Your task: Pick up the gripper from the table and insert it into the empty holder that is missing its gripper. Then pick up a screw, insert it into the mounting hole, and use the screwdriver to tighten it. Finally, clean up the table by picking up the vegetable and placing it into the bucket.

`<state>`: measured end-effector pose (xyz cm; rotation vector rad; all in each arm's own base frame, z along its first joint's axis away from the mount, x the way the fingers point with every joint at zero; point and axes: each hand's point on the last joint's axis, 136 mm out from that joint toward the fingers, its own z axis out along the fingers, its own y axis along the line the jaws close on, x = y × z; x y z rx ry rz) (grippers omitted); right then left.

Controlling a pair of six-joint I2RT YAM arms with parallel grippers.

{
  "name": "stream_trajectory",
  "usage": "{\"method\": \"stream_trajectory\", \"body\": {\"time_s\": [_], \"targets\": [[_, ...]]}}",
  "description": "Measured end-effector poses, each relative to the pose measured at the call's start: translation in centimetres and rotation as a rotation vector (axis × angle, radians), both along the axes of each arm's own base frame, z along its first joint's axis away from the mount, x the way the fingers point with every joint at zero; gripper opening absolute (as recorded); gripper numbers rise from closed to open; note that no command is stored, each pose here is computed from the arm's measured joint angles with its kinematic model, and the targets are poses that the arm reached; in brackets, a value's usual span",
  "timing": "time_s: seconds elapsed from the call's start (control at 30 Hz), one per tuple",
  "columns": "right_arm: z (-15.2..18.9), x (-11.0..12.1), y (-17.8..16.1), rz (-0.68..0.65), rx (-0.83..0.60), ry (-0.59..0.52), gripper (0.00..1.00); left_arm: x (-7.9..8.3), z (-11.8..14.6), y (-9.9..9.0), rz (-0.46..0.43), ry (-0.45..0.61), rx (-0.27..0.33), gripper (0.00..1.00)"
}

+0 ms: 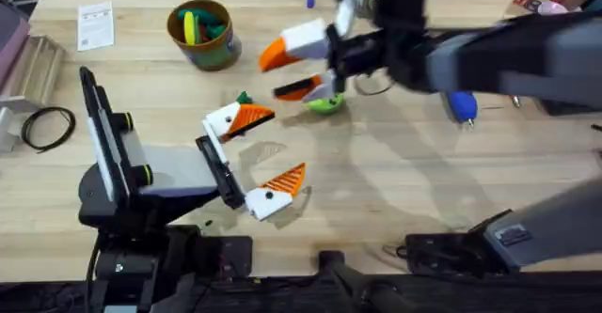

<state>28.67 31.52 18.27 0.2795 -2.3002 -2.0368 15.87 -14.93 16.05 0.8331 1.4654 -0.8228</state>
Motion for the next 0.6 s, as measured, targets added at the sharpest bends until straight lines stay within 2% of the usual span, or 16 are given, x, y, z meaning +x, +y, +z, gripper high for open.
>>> {"method": "stream_trajectory", "body": {"time_s": [0.17, 0.27, 0.43, 0.6], "targets": [[0.9, 1.8, -5.1, -0.189, -0.191, -0.040, 0.854, 0.0, 0.0, 0.0, 0.000, 0.000, 0.000, 0.987], [0.7, 2.0, -7.9, -0.267, -0.376, -0.096, 0.856, 0.0, 0.0, 0.0, 0.000, 0.000, 0.000, 0.985], [1.1, 2.5, -10.4, -0.290, -0.646, -0.247, 0.856, 0.0, 0.0, 0.0, 0.000, 0.000, 0.000, 0.985], [1.5, 3.1, -11.5, -0.271, -0.906, -0.399, 0.861, 0.0, 0.0, 0.0, 0.000, 0.000, 0.000, 0.985]]}}
